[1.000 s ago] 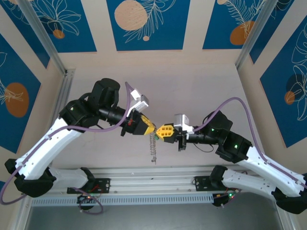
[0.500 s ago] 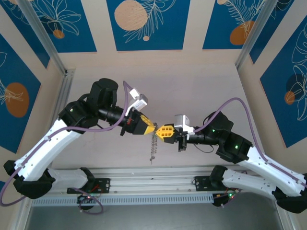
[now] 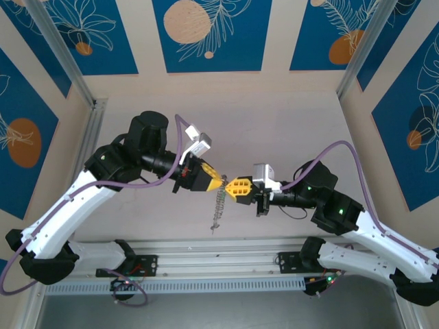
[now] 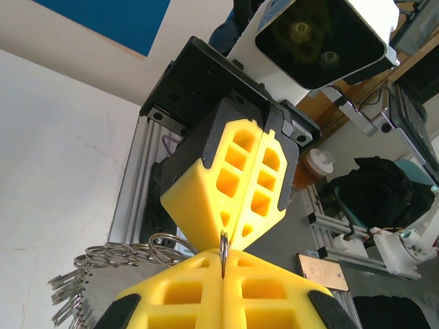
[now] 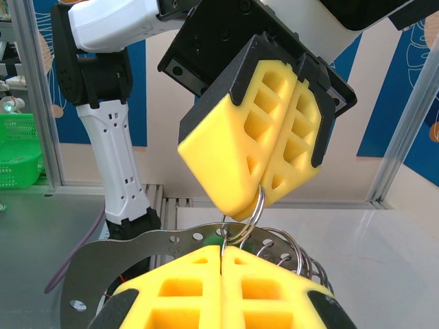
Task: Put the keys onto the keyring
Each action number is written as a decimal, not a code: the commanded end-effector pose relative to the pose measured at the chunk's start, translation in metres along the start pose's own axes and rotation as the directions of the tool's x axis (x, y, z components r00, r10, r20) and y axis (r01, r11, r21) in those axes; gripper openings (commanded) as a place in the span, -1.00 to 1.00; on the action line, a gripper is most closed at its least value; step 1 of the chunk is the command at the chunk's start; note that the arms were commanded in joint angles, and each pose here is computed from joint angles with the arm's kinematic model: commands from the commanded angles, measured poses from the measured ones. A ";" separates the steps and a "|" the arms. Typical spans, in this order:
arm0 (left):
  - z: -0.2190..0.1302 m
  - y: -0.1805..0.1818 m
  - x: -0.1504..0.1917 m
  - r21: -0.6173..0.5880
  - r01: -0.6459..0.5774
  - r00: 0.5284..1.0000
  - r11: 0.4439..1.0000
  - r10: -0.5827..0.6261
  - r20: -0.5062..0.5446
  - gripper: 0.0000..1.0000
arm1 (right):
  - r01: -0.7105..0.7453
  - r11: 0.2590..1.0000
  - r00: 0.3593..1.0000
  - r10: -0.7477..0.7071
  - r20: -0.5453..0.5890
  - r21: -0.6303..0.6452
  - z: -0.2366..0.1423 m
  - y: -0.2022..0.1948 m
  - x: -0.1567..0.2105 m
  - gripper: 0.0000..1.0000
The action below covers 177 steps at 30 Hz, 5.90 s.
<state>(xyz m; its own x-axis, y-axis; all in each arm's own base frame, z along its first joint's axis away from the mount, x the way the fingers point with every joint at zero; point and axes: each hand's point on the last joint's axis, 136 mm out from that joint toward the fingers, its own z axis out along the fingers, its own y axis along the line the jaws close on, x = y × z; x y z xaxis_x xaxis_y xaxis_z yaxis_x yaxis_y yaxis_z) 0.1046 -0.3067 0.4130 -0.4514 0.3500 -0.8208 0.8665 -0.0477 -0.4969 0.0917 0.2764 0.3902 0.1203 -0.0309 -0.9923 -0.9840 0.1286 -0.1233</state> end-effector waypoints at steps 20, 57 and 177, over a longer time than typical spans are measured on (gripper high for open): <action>-0.013 0.011 -0.002 -0.098 -0.111 0.993 0.989 0.115 0.032 -1.00 | -0.050 0.999 0.997 0.049 -0.058 -0.009 -0.009 0.005 0.002 -1.00; -0.024 0.058 0.042 -0.340 -0.193 0.978 0.921 0.208 0.007 -0.17 | -0.140 0.986 0.956 0.158 -0.246 0.090 0.023 -0.040 0.012 -1.00; -0.256 0.393 0.237 -0.939 0.291 0.947 -0.184 0.195 0.255 1.00 | -0.131 0.125 0.874 0.483 0.055 0.983 -0.216 -0.298 0.339 0.98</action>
<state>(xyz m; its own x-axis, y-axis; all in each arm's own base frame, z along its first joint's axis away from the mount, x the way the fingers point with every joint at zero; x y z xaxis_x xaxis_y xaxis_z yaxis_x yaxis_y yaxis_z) 0.3884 -0.0033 0.0865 -0.3495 0.0988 -0.9317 -0.0924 0.9859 0.1392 0.3893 0.0191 0.0800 -0.4102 0.0912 -0.9074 -0.0264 0.9934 0.1118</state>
